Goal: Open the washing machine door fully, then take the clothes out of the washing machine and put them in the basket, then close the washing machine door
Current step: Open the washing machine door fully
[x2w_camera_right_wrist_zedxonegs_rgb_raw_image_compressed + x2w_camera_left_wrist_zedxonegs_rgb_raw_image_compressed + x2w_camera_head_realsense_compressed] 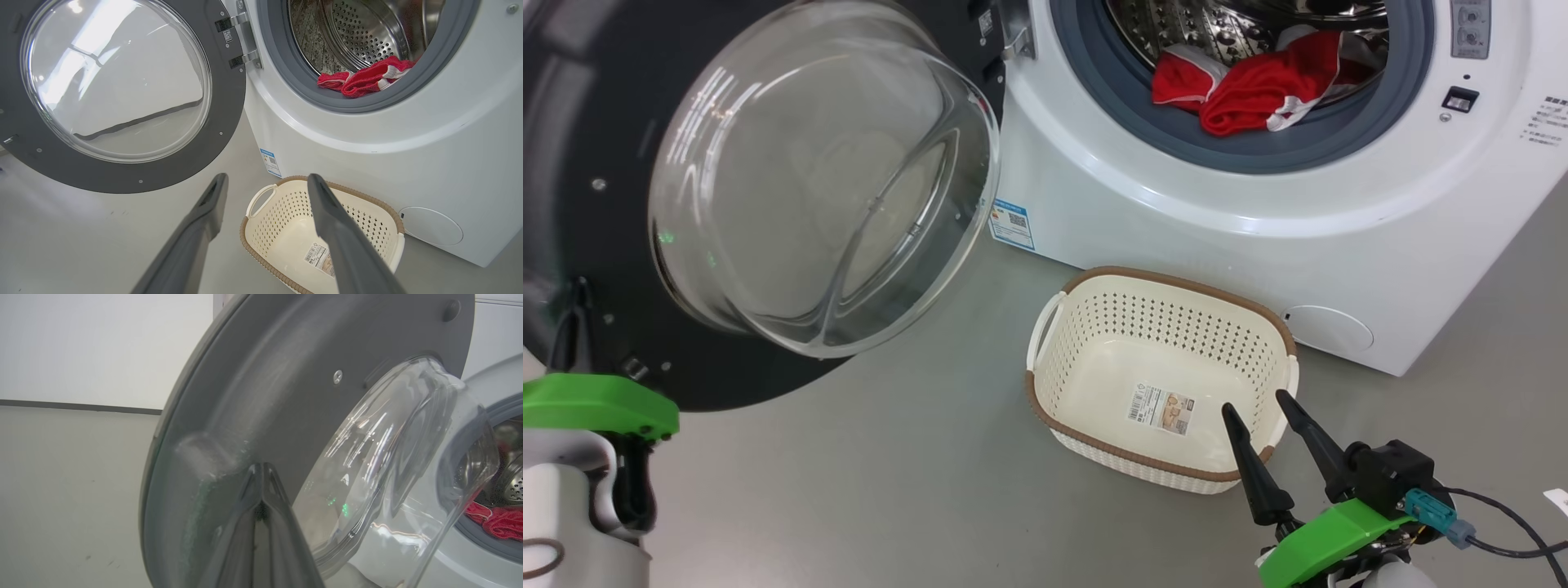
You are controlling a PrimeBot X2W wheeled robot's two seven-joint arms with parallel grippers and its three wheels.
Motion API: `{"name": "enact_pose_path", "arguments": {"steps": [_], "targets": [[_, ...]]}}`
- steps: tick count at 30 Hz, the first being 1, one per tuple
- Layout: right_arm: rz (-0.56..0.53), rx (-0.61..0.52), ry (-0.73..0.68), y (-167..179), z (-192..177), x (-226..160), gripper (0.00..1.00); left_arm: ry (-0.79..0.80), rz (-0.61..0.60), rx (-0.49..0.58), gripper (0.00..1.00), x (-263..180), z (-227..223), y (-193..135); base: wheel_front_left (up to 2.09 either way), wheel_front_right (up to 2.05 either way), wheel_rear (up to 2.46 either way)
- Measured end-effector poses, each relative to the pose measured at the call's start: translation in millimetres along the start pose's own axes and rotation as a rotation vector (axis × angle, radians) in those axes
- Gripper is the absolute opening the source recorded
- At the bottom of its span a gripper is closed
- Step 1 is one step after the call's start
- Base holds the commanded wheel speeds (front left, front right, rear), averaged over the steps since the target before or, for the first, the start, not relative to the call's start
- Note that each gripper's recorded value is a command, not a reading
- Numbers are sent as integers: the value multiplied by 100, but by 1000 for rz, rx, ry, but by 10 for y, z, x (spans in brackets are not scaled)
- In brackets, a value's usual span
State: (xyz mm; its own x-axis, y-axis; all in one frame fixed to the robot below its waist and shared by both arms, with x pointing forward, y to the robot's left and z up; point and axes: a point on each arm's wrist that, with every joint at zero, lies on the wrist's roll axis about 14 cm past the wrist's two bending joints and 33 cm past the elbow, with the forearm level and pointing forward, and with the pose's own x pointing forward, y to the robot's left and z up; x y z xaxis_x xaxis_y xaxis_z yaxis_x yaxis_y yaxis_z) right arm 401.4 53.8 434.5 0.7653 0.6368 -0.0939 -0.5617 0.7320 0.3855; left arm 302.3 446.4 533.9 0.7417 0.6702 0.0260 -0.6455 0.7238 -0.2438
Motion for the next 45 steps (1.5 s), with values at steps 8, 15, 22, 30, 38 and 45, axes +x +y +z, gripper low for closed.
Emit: {"name": "enact_pose_path", "arguments": {"steps": [8, 15, 22, 30, 38, 45], "targets": [[-22, 1, -3, -105, 8, 13, 100, 3, 29, -5, 0, 96, -19, 54, 0, 0, 0], [-48, -1, -10, -193, 29, -12, 100, -5, 28, -7, 4, 125, -24, 17, 0, 0, 0], [-64, -13, -45, -240, 164, 2, 100, -53, -24, -18, 100, 84, 74, -201, 0, 0, 0], [-50, -27, -79, -165, 298, 2, 100, -174, -39, -35, 100, -9, 430, -226, 0, 0, 0], [-74, -77, -185, -219, 667, -75, 100, -306, -224, -19, 100, -168, 759, -783, 0, 0, 0], [-119, -127, -284, -324, 1011, -244, 100, -282, -417, -65, 100, -382, 615, -1421, 0, 0, 0]]}}
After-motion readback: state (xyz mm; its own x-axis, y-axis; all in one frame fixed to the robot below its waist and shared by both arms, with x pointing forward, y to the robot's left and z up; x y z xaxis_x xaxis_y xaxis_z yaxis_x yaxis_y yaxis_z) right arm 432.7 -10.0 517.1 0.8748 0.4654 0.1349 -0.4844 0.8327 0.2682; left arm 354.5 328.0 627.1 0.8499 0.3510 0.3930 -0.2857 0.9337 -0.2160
